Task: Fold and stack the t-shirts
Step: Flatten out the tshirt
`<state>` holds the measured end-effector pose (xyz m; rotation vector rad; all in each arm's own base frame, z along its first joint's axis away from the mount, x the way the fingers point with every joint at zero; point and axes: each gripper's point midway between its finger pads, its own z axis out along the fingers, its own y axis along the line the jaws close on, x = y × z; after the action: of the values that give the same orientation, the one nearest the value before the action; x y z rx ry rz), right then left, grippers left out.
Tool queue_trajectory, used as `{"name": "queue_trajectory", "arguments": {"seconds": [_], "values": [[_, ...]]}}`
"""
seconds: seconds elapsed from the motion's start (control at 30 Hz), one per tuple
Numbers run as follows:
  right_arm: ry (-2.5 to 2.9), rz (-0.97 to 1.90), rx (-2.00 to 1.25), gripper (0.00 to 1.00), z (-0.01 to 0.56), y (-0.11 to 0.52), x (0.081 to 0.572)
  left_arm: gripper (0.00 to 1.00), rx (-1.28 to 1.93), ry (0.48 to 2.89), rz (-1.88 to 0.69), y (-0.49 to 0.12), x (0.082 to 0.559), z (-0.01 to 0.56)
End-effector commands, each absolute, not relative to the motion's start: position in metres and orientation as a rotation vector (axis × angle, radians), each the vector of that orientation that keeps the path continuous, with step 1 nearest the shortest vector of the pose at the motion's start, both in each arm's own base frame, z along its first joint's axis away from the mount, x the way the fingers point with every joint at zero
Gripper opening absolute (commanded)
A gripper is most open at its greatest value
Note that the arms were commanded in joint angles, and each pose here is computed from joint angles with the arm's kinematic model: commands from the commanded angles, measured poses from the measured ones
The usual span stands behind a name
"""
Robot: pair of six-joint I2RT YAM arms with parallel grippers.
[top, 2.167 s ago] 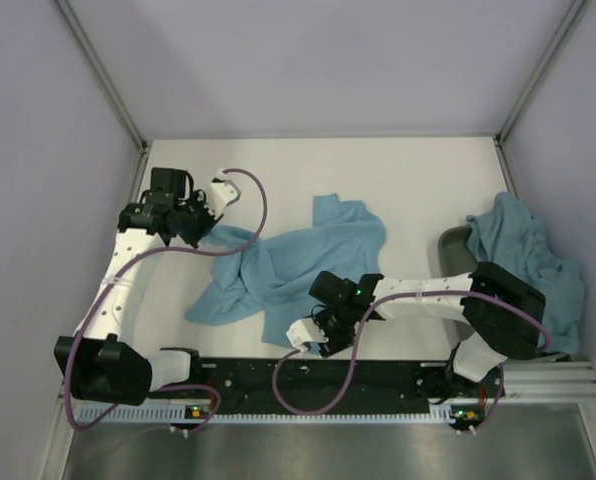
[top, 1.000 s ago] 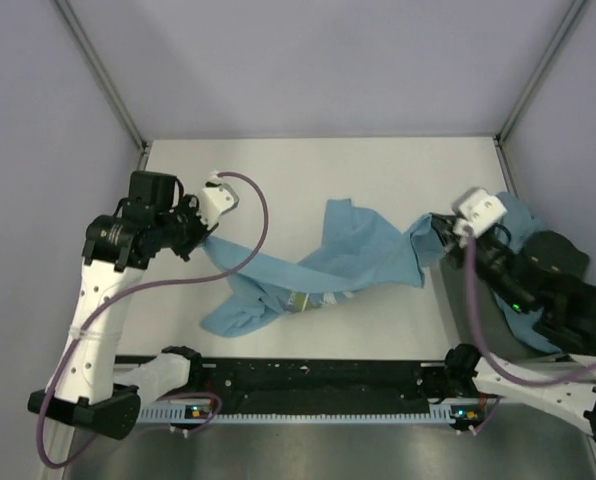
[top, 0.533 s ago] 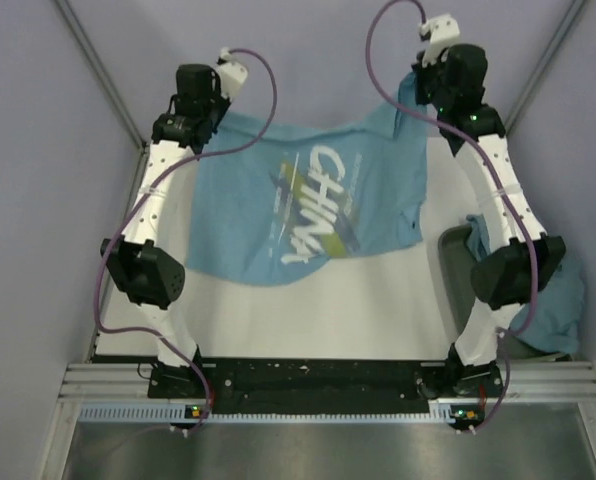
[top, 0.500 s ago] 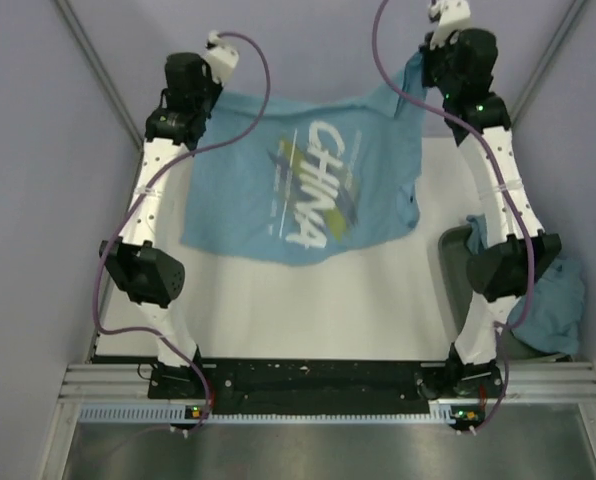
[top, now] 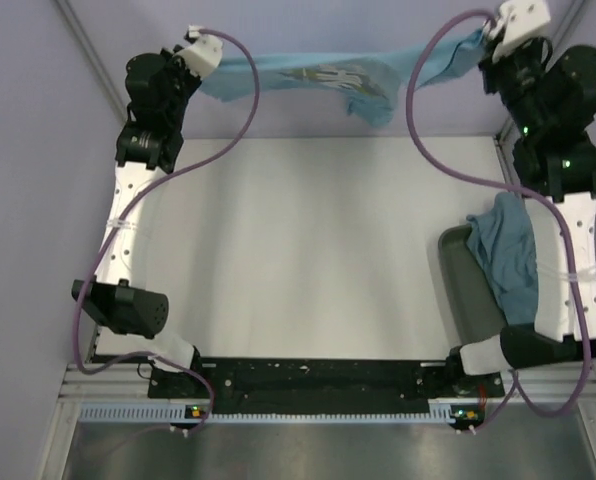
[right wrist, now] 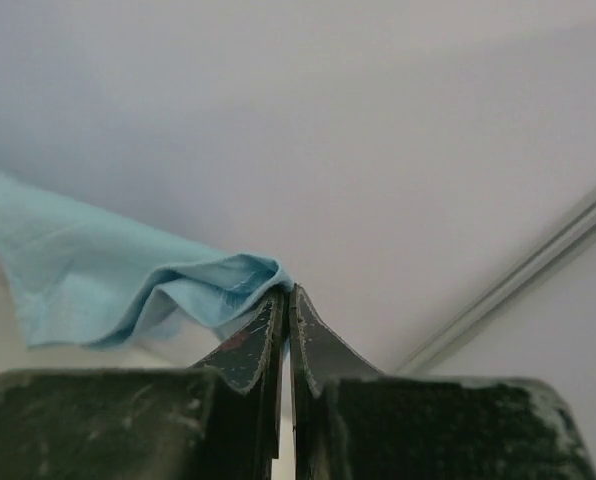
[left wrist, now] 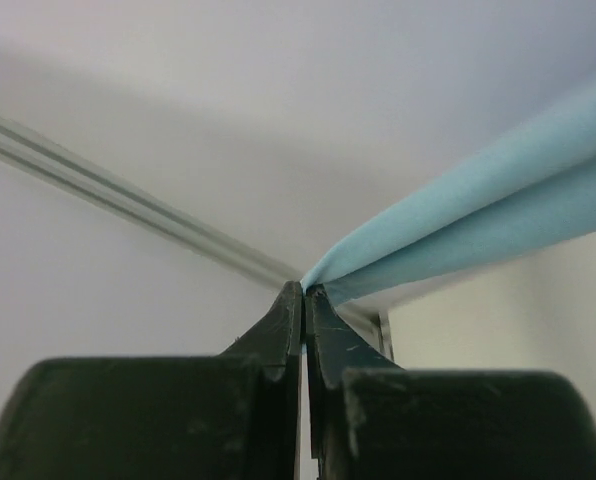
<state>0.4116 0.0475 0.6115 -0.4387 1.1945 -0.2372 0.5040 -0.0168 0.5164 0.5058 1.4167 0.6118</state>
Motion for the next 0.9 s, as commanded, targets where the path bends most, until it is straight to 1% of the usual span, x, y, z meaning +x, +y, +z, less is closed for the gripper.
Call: {"name": "queue_trajectory", "arguments": {"seconds": [0.0, 0.1, 0.23, 0.3, 0.4, 0.47, 0.53, 0.63, 0.73, 0.87], "values": [[1.442, -0.168, -0.776, 0.00, 0.494, 0.074, 0.360, 0.00, 0.706, 1.538, 0.619, -0.014, 0.462, 0.463], [1.576, -0.116, -0.918, 0.00, 0.415, 0.084, 0.309, 0.00, 0.912, 1.718, 0.534, -0.021, 0.431, 0.374], [1.734, 0.124, -1.118, 0.00, 0.299, 0.122, 0.239, 0.00, 1.125, 1.974, 0.437, -0.016, 0.373, 0.243], [1.821, 0.260, -1.204, 0.00, 0.255, 0.141, 0.205, 0.00, 1.186, 2.099, 0.391, -0.011, 0.342, 0.197], [1.968, 0.435, -1.295, 0.00, 0.211, 0.163, 0.166, 0.00, 1.271, 2.272, 0.363, 0.002, 0.296, 0.144], [1.999, 0.565, -1.407, 0.00, 0.194, 0.179, 0.143, 0.00, 1.322, 2.362, 0.356, 0.011, 0.268, 0.120], [2.005, 0.673, -1.458, 0.00, 0.193, 0.192, 0.129, 0.00, 1.365, 2.431, 0.336, 0.016, 0.244, 0.105], [1.977, 0.697, -1.528, 0.00, 0.191, 0.195, 0.126, 0.00, 1.422, 2.512, 0.288, 0.019, 0.218, 0.092], [1.992, 0.566, -1.570, 0.00, 0.175, 0.187, 0.143, 0.00, 1.392, 2.511, 0.299, 0.020, 0.221, 0.090], [2.113, 0.352, -1.455, 0.00, 0.152, 0.170, 0.186, 0.00, 1.259, 2.454, 0.337, 0.016, 0.252, 0.100]]}}
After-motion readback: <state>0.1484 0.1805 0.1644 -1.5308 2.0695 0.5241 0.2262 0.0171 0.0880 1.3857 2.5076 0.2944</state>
